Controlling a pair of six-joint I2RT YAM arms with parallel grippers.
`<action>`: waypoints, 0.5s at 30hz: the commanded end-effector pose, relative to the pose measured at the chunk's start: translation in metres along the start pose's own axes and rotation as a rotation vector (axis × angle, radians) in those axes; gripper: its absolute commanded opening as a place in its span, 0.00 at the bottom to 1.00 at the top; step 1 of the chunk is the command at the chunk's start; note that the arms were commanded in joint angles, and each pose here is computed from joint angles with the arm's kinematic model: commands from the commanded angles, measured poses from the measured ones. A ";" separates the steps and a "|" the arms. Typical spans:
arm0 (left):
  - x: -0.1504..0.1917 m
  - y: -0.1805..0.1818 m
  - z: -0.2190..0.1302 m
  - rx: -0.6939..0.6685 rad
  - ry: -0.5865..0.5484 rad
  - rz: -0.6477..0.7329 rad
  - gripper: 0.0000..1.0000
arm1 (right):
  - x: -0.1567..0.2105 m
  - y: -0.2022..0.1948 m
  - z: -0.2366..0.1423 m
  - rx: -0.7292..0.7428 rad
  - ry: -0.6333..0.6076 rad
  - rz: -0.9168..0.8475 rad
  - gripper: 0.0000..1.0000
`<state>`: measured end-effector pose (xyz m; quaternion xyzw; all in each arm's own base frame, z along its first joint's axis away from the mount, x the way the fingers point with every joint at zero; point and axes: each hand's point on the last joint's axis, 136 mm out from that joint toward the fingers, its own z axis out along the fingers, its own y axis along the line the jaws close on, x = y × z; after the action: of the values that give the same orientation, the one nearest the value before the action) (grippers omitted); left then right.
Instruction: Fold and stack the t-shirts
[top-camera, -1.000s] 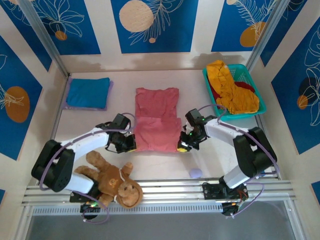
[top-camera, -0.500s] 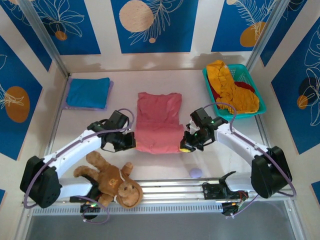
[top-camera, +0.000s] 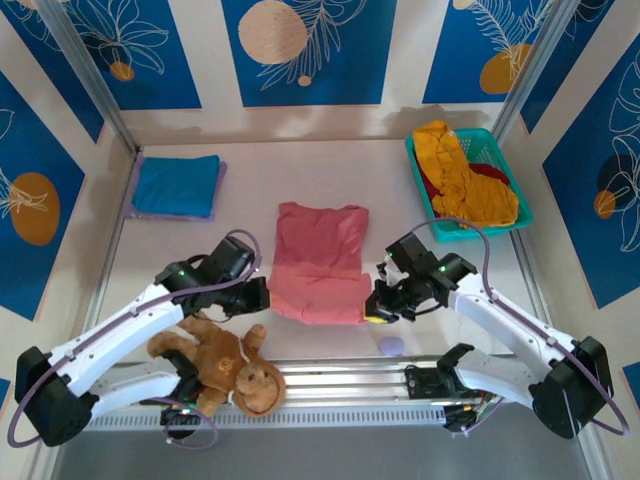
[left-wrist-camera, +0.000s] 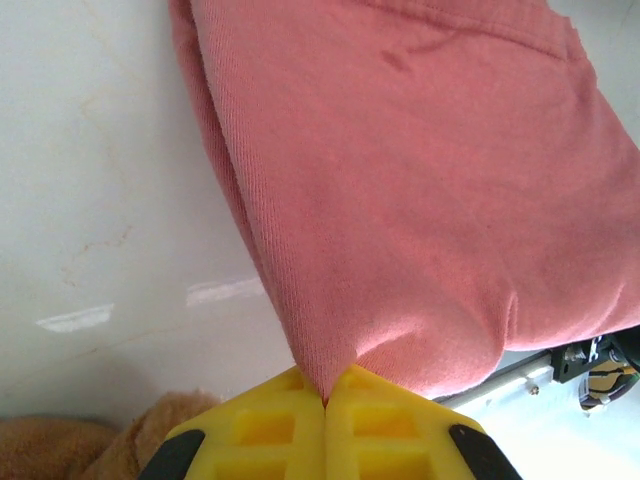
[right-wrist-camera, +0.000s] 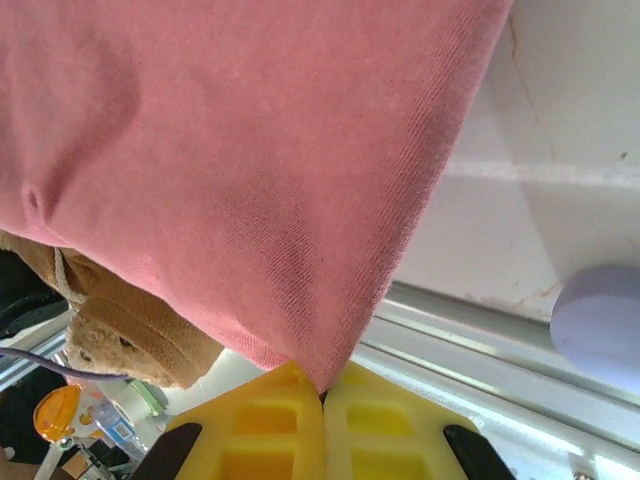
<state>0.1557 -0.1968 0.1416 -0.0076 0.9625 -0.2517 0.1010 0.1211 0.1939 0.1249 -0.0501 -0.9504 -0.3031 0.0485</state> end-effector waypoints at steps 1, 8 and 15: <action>0.008 0.006 -0.009 -0.036 -0.026 -0.021 0.00 | 0.018 -0.007 -0.005 0.038 0.020 0.044 0.00; 0.004 -0.015 -0.036 -0.027 -0.100 0.035 0.00 | 0.042 -0.008 -0.017 0.056 -0.023 0.051 0.00; -0.015 -0.034 -0.061 -0.035 -0.155 0.085 0.00 | 0.033 0.003 -0.036 0.039 -0.088 0.025 0.00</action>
<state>0.1514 -0.2029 0.1988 0.0094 0.9534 -0.2530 0.1643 0.0870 0.1825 0.1516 -0.0583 -0.9561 -0.2863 0.0216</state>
